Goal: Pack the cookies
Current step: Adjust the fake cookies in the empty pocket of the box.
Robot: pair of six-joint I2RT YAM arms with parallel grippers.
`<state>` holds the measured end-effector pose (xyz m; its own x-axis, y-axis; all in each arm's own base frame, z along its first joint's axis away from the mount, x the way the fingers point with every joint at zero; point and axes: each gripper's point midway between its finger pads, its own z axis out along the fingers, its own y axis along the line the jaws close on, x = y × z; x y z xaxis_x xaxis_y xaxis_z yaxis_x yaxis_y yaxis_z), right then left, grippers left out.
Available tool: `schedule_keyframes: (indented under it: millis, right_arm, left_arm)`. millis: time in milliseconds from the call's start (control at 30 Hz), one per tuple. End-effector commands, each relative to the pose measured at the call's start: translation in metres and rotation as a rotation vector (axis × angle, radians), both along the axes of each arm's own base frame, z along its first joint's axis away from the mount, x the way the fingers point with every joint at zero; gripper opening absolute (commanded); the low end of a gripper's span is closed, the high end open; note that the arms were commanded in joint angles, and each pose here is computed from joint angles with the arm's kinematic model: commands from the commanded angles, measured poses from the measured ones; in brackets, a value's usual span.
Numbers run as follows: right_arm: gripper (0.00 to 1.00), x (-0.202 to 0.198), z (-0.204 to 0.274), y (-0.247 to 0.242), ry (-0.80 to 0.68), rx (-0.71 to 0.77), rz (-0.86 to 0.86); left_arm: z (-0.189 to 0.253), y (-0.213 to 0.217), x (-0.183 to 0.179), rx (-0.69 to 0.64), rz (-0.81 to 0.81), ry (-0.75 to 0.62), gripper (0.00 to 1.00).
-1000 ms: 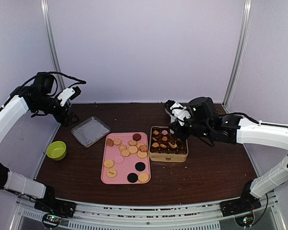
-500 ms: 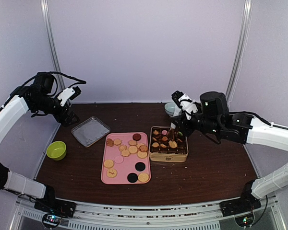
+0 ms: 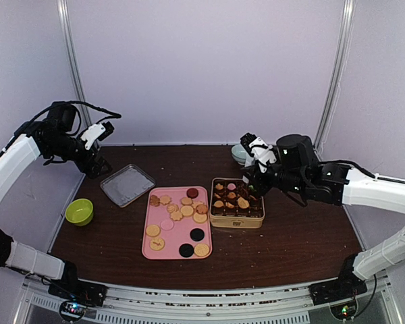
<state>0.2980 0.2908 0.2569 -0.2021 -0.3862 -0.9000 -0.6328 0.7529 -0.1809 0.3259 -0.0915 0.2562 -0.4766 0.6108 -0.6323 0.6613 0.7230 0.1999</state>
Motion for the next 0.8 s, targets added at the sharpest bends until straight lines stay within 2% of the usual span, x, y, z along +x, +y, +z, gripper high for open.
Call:
schedule_keyframes:
  millis: [0, 567, 767]
  right_arm:
    - [0.22, 0.008, 0.0, -0.002, -0.012, 0.022, -0.038]
    - [0.19, 0.012, -0.013, -0.005, 0.013, 0.0, -0.047]
    - [0.18, 0.011, 0.02, -0.009, -0.035, 0.064, -0.044]
  left_arm:
    - [0.008, -0.001, 0.002, -0.013, -0.01, -0.029, 0.96]
    - [0.01, -0.003, 0.003, -0.019, -0.013, -0.028, 0.96]
    - [0.011, -0.002, 0.001, -0.021, -0.015, -0.027, 0.96]
